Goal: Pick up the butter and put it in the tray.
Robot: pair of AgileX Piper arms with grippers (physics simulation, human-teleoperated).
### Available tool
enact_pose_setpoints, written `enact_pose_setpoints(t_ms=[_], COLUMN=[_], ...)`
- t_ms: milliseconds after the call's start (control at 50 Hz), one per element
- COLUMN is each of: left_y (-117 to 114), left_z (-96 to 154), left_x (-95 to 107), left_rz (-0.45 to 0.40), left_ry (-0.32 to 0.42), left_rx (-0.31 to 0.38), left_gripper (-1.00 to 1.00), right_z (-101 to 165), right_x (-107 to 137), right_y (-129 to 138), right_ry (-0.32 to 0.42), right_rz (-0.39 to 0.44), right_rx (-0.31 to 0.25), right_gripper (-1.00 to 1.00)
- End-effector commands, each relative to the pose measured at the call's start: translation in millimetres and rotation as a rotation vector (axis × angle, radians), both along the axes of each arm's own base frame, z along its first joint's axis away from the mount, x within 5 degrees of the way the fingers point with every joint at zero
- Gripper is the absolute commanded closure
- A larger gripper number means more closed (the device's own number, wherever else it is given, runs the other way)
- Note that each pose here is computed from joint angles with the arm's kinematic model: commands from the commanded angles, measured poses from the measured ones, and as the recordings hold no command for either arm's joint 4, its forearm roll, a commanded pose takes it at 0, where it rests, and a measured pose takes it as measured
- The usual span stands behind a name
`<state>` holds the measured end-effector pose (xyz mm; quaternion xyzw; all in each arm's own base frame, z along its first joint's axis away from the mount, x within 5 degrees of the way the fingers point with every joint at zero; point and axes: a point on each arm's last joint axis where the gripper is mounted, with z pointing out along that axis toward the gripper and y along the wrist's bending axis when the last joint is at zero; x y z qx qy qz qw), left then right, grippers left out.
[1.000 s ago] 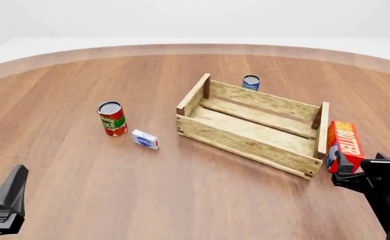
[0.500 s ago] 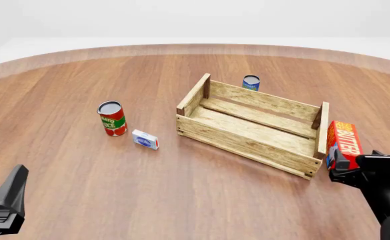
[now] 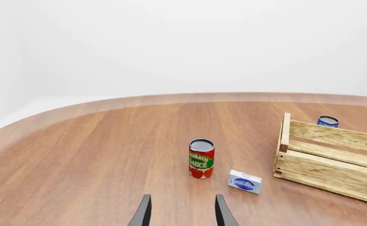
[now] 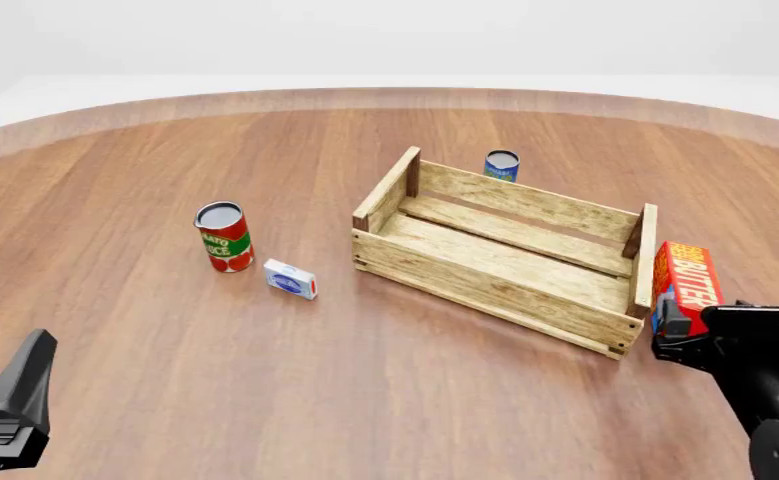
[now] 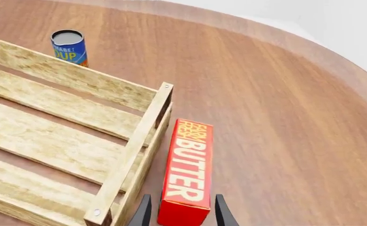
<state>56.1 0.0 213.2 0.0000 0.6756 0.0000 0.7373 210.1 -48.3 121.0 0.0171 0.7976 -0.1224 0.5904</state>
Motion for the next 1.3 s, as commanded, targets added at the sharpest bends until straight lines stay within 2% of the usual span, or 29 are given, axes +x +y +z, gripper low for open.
enact_pose_setpoints(t_ms=[20, 1300], left_y=[0, 0], left_z=[0, 0], left_x=[0, 0], left_rz=[0.0, 0.0], left_ry=[0.0, 0.0], left_rx=[0.0, 0.0], left_gripper=[-1.0, -1.0], right_z=[-5, -17], right_x=[4, 12], right_y=[-1, -7], right_ry=[0.017, 0.052], right_rz=[-0.001, -0.016], right_rx=[0.003, 0.008], right_gripper=[-1.0, -1.0])
